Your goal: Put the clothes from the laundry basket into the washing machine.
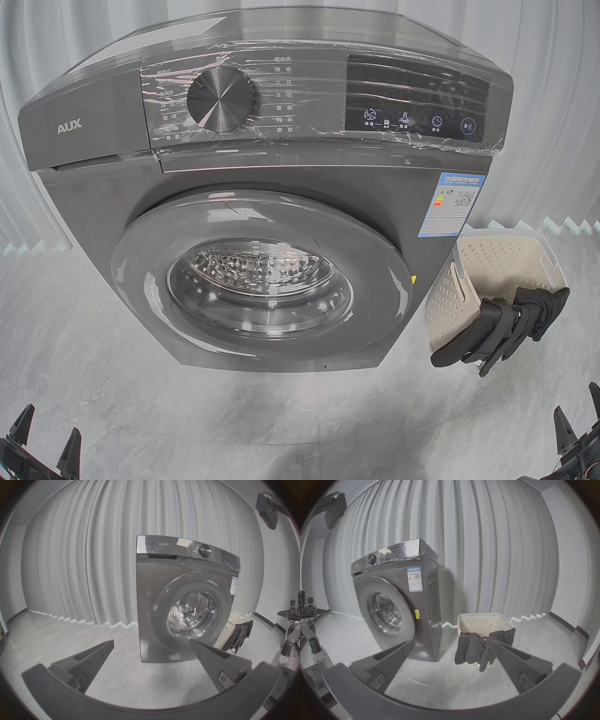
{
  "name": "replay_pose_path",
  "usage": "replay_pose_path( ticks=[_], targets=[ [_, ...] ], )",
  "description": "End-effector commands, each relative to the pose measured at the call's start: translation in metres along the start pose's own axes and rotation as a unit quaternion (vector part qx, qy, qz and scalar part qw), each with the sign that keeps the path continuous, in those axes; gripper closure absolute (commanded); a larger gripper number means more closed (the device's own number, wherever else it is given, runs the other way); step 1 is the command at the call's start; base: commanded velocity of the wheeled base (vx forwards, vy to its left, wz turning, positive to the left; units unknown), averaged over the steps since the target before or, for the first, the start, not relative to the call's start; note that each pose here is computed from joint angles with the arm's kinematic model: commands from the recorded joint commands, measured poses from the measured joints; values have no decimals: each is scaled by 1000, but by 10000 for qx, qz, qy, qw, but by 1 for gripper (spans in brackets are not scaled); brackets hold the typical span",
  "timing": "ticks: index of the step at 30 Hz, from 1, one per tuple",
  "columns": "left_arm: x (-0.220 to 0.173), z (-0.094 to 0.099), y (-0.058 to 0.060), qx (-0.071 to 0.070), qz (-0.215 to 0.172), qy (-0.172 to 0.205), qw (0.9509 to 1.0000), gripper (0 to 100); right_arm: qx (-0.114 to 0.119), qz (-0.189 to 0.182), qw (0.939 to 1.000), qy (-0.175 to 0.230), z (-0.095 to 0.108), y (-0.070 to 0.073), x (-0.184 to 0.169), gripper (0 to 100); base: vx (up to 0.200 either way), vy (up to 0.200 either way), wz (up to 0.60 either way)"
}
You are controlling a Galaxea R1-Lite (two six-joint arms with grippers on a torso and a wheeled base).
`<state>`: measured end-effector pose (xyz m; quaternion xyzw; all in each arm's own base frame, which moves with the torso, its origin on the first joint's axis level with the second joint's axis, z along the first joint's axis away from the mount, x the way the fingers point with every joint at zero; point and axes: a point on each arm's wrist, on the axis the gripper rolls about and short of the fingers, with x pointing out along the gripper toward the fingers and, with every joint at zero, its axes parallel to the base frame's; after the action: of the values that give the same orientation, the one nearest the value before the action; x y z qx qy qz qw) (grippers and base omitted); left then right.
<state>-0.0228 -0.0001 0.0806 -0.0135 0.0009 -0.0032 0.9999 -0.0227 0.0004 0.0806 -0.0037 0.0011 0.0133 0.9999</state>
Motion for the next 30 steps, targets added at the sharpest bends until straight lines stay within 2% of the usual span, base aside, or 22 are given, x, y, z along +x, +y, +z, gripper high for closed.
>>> replay_pose_path(
  ticks=[1, 11, 30],
  targets=[
    [0, -4, 0, -3, 1, -16, 10000, 0, -1, 5, 10000, -4, -5, 0, 0, 0, 0, 200, 0],
    [0, -4, 0, -3, 1, -16, 10000, 0, -1, 5, 10000, 4, -5, 0, 0, 0, 0, 200, 0],
    [0, -4, 0, 5, 8, -16, 10000, 0, 6, 5, 10000, -4, -5, 0, 0, 0, 0, 0, 0]
  ],
)
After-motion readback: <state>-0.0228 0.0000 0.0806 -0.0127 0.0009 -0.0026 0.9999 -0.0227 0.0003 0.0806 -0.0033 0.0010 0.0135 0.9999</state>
